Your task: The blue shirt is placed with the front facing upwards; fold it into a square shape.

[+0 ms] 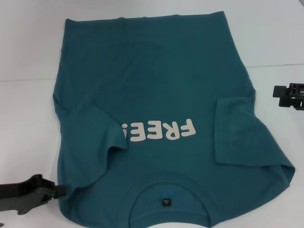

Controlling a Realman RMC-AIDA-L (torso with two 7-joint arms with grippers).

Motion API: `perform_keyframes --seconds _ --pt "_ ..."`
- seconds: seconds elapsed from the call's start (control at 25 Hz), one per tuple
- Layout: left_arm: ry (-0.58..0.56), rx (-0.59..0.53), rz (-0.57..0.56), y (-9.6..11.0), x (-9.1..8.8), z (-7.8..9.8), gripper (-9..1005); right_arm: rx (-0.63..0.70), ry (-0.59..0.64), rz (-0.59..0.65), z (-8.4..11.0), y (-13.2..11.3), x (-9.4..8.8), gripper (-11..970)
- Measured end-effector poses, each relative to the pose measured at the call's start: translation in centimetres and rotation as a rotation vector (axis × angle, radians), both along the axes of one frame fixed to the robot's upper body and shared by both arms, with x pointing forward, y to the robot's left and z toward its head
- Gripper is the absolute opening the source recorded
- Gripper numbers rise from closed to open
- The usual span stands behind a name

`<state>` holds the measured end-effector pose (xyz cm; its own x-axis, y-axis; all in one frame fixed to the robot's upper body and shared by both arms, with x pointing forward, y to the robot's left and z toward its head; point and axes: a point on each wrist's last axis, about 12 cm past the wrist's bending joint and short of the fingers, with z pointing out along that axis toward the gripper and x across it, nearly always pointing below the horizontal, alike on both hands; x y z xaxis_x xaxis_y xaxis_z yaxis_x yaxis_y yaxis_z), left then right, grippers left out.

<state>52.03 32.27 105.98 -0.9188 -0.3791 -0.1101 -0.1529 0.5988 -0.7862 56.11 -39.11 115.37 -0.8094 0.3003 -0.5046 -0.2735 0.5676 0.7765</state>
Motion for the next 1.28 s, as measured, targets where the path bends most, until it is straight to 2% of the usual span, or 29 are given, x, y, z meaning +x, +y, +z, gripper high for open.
perform_keyframes --seconds 0.08,0.32,0.72,1.0,1.28 --pt "-0.016 -0.020 0.004 0.5 -0.3 0.3 16 -0.001 0.001 0.000 0.0 0.0 0.0 675" --pt "-0.067 -0.120 0.001 1.4 -1.4 1.2 16 -0.002 0.002 -0.002 -0.2 0.0 0.0 670" --pt "-0.061 -0.100 0.013 1.2 -1.2 0.5 16 -0.025 0.013 0.013 -0.3 0.0 -0.1 662" --pt "-0.062 -0.098 0.009 1.2 -1.1 0.6 15 -0.195 0.173 0.083 0.2 -2.3 -1.3 657" --pt "-0.065 -0.095 0.010 1.1 -1.0 0.6 15 -0.306 0.285 -0.013 0.0 -5.0 -2.8 651"
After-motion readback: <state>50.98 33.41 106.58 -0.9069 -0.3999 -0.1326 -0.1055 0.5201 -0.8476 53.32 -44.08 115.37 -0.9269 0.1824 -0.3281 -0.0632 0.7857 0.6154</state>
